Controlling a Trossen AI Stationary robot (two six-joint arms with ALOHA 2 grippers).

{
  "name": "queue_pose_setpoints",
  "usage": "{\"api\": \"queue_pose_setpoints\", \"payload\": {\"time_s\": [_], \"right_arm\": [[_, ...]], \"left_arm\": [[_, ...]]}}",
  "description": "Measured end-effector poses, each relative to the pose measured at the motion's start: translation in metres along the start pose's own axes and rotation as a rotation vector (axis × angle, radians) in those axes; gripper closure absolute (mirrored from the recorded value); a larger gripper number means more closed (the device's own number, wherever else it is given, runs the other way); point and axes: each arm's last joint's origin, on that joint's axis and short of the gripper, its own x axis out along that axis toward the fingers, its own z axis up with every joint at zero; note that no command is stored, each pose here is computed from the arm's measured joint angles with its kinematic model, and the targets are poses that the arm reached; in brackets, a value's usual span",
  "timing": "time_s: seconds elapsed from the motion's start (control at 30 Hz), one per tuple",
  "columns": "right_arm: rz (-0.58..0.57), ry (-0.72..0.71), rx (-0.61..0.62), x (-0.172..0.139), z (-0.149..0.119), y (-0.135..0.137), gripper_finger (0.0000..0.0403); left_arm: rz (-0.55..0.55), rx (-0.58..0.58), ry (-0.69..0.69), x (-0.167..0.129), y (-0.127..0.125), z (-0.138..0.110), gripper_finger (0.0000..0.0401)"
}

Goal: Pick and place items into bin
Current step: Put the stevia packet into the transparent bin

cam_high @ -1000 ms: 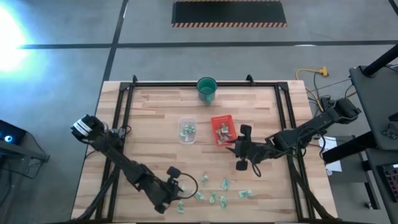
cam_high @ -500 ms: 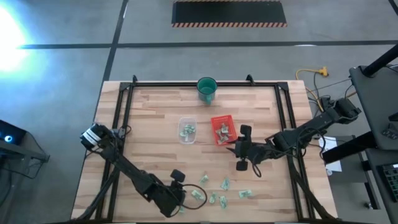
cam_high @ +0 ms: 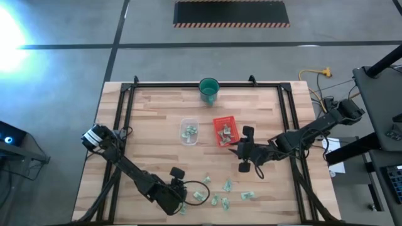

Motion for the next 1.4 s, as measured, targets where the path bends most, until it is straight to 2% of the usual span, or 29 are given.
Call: {"api": "queue_pose_setpoints", "payload": {"time_s": [0.37,1.0,1.13,1.4], "right_arm": [[0.0,0.0,0.01,0.0,0.0,0.0,0.033],[0.0,0.0,0.01,0.0,0.0,0.0,0.033],[-0.001,0.0,0.01,0.0,0.0,0.0,0.033],[-0.001,0.0,0.011,0.0,0.0,0.0,0.033]], "left_arm": [[-0.013,-0.018,0.019,0.002,0.001,-0.005,0.0274],[-0.013,-0.042,0.054,0.008,0.007,-0.014,0.0277],[-0.012,-0.027,0.059,0.009,0.007,-0.015,0.0304],[0.0,0.032,0.07,0.009,0.009,-0.017,0.0394]]}}
